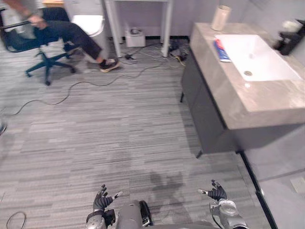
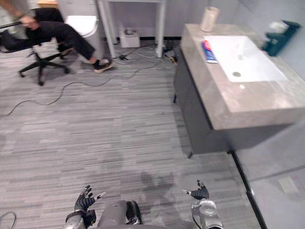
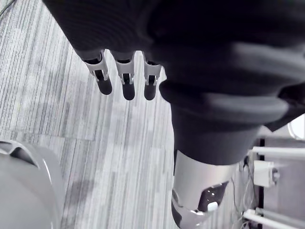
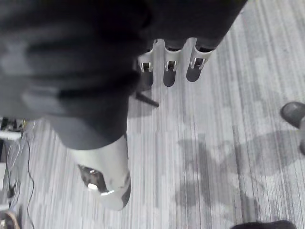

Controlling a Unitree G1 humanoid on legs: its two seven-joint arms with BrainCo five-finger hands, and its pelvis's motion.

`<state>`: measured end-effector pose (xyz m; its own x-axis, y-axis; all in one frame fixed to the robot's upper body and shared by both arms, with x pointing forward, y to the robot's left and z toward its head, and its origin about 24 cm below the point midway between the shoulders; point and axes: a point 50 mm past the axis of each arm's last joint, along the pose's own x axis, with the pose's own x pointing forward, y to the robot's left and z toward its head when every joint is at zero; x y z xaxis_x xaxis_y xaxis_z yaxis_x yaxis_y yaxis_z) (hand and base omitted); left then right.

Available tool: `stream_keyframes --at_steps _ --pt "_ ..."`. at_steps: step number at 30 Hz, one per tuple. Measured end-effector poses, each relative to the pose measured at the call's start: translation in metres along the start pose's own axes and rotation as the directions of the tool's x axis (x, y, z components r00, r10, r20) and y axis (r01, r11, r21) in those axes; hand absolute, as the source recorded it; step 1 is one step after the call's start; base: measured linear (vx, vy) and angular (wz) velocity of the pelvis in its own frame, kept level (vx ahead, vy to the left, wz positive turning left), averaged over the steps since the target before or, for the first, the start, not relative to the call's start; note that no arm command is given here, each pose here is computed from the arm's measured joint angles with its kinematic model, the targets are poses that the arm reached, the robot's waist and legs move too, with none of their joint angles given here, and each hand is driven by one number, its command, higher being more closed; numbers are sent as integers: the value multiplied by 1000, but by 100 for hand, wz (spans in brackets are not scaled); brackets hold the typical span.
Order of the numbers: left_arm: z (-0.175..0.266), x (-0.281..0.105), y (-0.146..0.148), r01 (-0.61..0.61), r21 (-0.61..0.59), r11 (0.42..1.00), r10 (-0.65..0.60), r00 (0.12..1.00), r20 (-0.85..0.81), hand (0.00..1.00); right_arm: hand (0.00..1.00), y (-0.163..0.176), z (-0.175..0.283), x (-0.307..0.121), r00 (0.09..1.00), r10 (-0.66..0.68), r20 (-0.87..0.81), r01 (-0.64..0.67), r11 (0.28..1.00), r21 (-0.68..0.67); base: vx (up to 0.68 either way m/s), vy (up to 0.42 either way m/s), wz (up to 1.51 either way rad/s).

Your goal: Organize washtable

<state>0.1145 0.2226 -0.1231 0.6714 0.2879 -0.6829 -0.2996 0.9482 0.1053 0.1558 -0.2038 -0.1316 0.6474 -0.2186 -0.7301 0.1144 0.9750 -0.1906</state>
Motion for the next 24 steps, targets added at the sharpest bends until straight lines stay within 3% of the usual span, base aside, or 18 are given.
stream_keyframes --at_steps 13,19,24 --pt "4 0 -21 86 30 996 -86 996 12 0 0 6 -18 -16 1000 1 -1 -1 998 67 383 -19 48" --pt "13 -3 -35 104 -34 994 -102 993 62 0 0 13 -9 -17 999 6 38 -10 994 107 547 20 -76" --pt "8 -2 -40 106 -49 993 -104 994 43 0 0 0 -9 -11 999 -29 16 27 995 101 369 319 -53"
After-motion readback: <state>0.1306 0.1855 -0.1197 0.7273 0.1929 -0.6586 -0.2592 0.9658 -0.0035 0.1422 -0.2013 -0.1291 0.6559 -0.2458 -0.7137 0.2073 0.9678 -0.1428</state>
